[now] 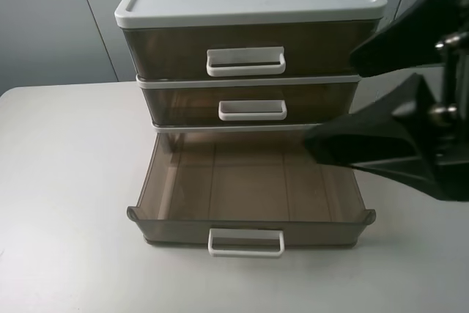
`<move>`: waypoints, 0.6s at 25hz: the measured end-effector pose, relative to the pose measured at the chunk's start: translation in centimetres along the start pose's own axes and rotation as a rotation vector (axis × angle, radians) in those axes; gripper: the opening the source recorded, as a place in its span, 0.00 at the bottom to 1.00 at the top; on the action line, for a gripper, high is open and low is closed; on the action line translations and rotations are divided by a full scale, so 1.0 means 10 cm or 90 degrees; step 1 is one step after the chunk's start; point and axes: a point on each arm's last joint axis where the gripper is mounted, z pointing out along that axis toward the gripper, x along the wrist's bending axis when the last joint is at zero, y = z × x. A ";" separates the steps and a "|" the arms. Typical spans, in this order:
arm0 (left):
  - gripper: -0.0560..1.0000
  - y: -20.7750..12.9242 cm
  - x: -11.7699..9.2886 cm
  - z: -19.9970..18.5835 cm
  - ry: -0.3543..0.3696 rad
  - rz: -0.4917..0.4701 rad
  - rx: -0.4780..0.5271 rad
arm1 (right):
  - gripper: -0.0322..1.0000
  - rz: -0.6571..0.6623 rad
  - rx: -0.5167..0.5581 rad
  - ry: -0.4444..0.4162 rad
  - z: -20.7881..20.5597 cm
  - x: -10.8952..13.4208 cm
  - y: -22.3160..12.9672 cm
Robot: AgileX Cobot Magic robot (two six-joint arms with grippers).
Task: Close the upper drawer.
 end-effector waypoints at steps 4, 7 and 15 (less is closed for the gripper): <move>0.75 0.00 0.00 0.00 0.000 0.000 0.000 | 0.69 -0.002 -0.017 0.002 -0.31 0.05 -0.35; 0.75 0.00 0.00 0.00 0.000 0.000 0.000 | 0.69 -0.005 -0.040 0.001 -0.45 0.09 -0.64; 0.75 0.00 0.00 0.00 0.000 0.000 0.000 | 0.69 0.026 -0.143 -0.005 -0.63 0.16 -1.28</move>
